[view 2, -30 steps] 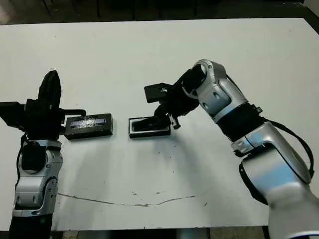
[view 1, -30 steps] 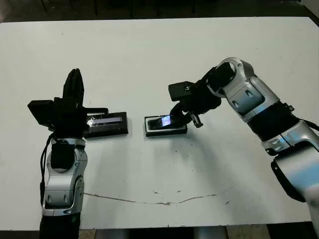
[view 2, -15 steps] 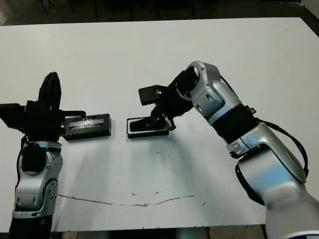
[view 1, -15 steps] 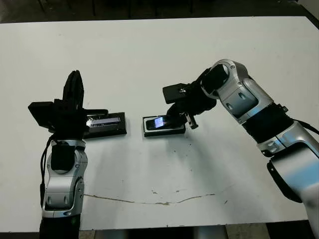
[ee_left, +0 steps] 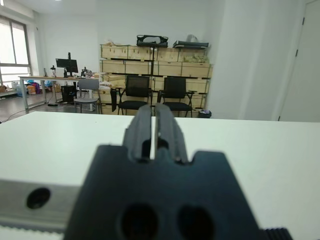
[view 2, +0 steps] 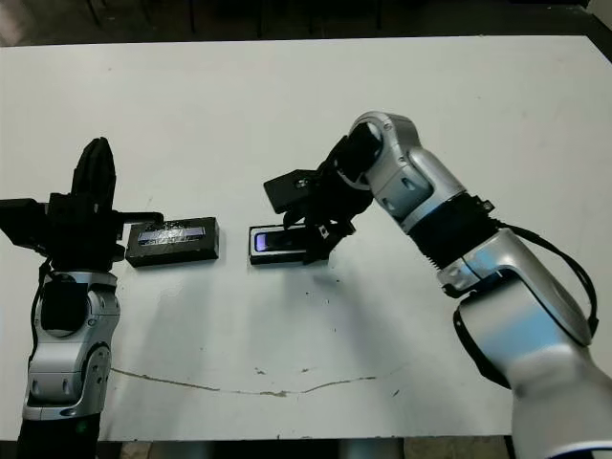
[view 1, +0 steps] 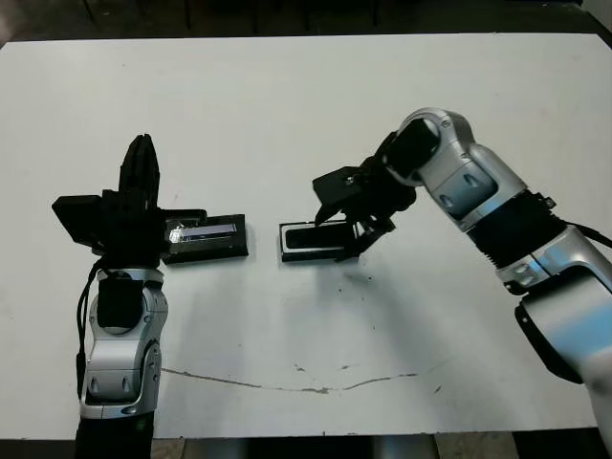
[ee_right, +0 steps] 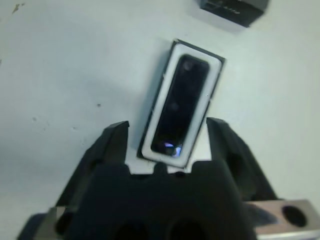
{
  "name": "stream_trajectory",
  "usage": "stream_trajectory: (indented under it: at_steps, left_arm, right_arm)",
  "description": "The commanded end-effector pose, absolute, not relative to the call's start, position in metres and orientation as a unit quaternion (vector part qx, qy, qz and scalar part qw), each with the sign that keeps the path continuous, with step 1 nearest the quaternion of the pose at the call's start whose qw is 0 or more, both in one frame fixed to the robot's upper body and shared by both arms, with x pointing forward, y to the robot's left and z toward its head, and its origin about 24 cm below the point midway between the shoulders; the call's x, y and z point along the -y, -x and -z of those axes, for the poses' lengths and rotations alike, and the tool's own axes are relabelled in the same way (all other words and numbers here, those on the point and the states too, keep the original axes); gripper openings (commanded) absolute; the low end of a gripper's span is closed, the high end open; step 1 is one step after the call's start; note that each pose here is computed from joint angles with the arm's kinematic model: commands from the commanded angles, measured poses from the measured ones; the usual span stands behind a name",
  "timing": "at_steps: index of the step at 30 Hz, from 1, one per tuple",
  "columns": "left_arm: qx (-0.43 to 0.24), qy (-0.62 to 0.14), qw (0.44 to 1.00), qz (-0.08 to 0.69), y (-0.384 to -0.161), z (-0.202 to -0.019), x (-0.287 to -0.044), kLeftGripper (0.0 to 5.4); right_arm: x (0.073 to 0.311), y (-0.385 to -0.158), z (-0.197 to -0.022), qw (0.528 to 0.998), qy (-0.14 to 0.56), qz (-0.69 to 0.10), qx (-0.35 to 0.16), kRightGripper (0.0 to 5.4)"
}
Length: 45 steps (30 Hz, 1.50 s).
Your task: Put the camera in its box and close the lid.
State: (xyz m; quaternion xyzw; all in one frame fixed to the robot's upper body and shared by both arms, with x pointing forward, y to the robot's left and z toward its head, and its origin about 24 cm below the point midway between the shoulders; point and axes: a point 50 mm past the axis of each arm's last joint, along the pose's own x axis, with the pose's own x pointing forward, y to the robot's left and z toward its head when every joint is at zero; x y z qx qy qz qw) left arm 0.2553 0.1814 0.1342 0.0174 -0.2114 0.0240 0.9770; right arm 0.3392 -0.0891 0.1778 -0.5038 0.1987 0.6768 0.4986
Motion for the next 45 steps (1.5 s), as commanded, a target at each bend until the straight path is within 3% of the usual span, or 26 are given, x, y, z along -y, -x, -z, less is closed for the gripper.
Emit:
stream_trajectory:
  at_steps: [1, 5, 8, 10, 13, 16, 21, 27, 33, 42, 45]
  left_arm:
    - [0.191, -0.022, 0.981, -0.030, -0.255, -0.126, -0.184, 0.00]
    - [0.189, -0.020, 0.981, -0.031, -0.255, -0.127, -0.183, 0.00]
    - [0.190, -0.021, 0.981, -0.032, -0.255, -0.127, -0.183, 0.00]
    - [0.191, -0.024, 0.981, -0.031, -0.255, -0.127, -0.183, 0.00]
    - [0.192, -0.024, 0.981, -0.031, -0.255, -0.127, -0.184, 0.00]
    - [0.191, -0.024, 0.981, -0.031, -0.255, -0.126, -0.184, 0.00]
    - [0.192, -0.025, 0.981, -0.027, -0.255, -0.127, -0.186, 0.00]
    - [0.200, -0.060, 0.978, -0.014, -0.258, -0.136, -0.201, 0.00]
    - [0.155, -0.173, 0.967, 0.102, -0.271, -0.163, -0.240, 0.00]
    - [0.080, -0.202, 0.934, 0.284, -0.299, -0.188, -0.266, 1.36]
    - [0.051, -0.226, 0.913, 0.335, -0.305, -0.187, -0.260, 1.89]
  right_arm:
    - [0.096, -0.340, -0.195, 0.518, 0.515, -0.656, -0.188, 3.90]
    - [0.101, -0.340, -0.209, 0.547, 0.512, -0.639, -0.174, 4.61]
    - [0.107, -0.342, -0.220, 0.588, 0.504, -0.620, -0.124, 5.16]
    - [0.112, -0.346, -0.227, 0.655, 0.458, -0.594, -0.091, 5.39]
    - [0.124, -0.348, -0.230, 0.768, 0.356, -0.531, -0.035, 5.31]
    - [0.134, -0.339, -0.222, 0.821, 0.310, -0.479, 0.015, 4.89]
    - [0.147, -0.318, -0.198, 0.869, 0.264, -0.418, 0.037, 3.98]
    - [0.176, -0.298, -0.170, 0.911, 0.167, -0.376, 0.026, 2.90]
    - [0.207, -0.283, -0.160, 0.919, 0.133, -0.371, 0.002, 1.79]
    - [0.220, -0.278, -0.160, 0.930, 0.125, -0.347, -0.012, 0.12]
    - [0.221, -0.279, -0.161, 0.930, 0.127, -0.346, -0.012, 0.00]
